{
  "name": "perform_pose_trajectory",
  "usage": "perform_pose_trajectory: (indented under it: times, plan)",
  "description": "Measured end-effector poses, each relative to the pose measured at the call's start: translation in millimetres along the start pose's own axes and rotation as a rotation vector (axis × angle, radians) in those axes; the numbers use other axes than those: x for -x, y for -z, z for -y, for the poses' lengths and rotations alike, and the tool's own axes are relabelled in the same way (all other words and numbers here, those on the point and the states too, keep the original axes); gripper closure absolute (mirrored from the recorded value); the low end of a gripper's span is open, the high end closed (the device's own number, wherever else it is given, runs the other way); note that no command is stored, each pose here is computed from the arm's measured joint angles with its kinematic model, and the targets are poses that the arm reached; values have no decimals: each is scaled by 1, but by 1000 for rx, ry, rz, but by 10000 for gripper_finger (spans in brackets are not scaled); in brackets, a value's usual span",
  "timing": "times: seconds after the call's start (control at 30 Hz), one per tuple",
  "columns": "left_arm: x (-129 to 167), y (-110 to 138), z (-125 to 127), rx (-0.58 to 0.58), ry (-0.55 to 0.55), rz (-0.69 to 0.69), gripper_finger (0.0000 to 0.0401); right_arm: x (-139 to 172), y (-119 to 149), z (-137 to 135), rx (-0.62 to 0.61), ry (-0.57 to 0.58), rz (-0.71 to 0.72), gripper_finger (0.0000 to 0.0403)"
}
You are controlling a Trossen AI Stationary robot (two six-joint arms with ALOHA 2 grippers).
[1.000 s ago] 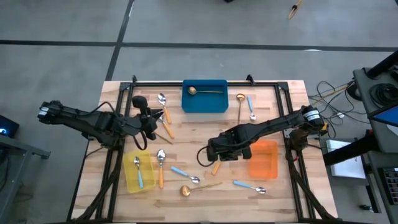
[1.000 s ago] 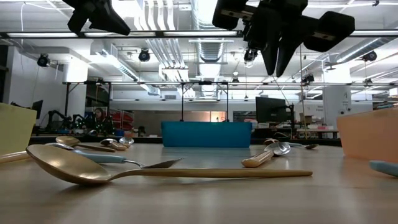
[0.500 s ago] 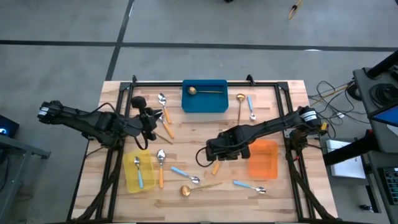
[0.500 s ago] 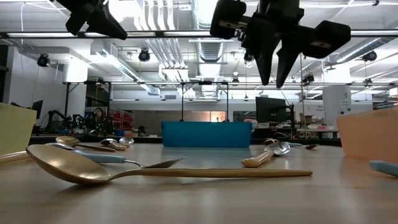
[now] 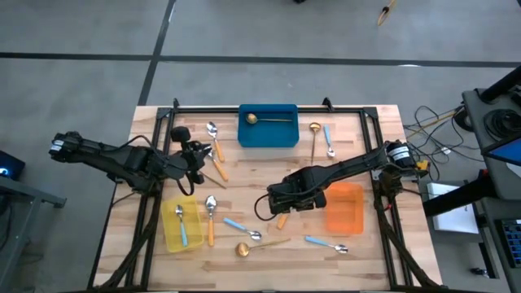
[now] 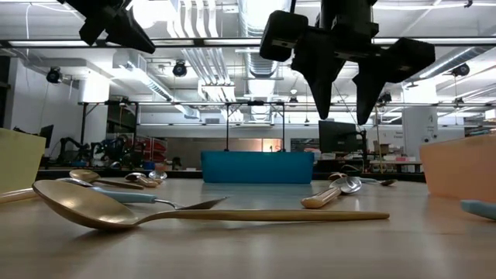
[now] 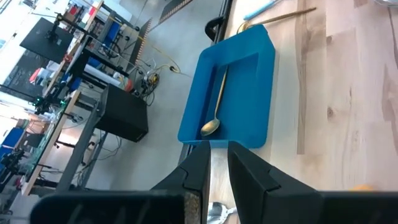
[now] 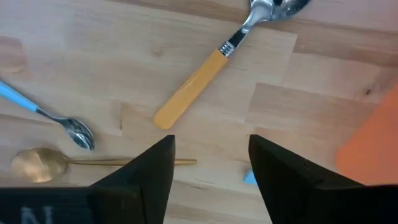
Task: Sort silverware by color (type)
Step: Put the orange spoon into the orange bin
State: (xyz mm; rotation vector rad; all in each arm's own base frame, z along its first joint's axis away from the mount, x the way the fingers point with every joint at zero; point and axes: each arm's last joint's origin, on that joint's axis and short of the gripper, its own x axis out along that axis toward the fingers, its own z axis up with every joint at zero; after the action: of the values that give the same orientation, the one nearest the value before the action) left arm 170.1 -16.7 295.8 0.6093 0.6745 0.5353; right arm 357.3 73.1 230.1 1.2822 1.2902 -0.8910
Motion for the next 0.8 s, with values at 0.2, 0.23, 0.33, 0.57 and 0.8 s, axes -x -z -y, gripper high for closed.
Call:
perform_pose_trajectory:
  times: [0.2, 0.23, 0.33, 0.57, 0.8]
  plan:
    - [0, 0, 0, 6, 0, -1, 363, 0, -1, 0, -52, -1, 21, 208]
    - [0, 0, 0, 6, 0, -1, 363, 0, -1, 0, -65, 0, 28, 208]
    - [0, 0, 0, 5, 0, -1, 363, -4, -2, -1, -86, 9, 44, 209]
    - [0, 4, 1, -1, 7, -26, 363, -29, -12, -5, -98, 72, 62, 209]
    - [0, 5, 1, 3, 9, -34, 363, -56, -26, -7, -59, 145, 65, 209]
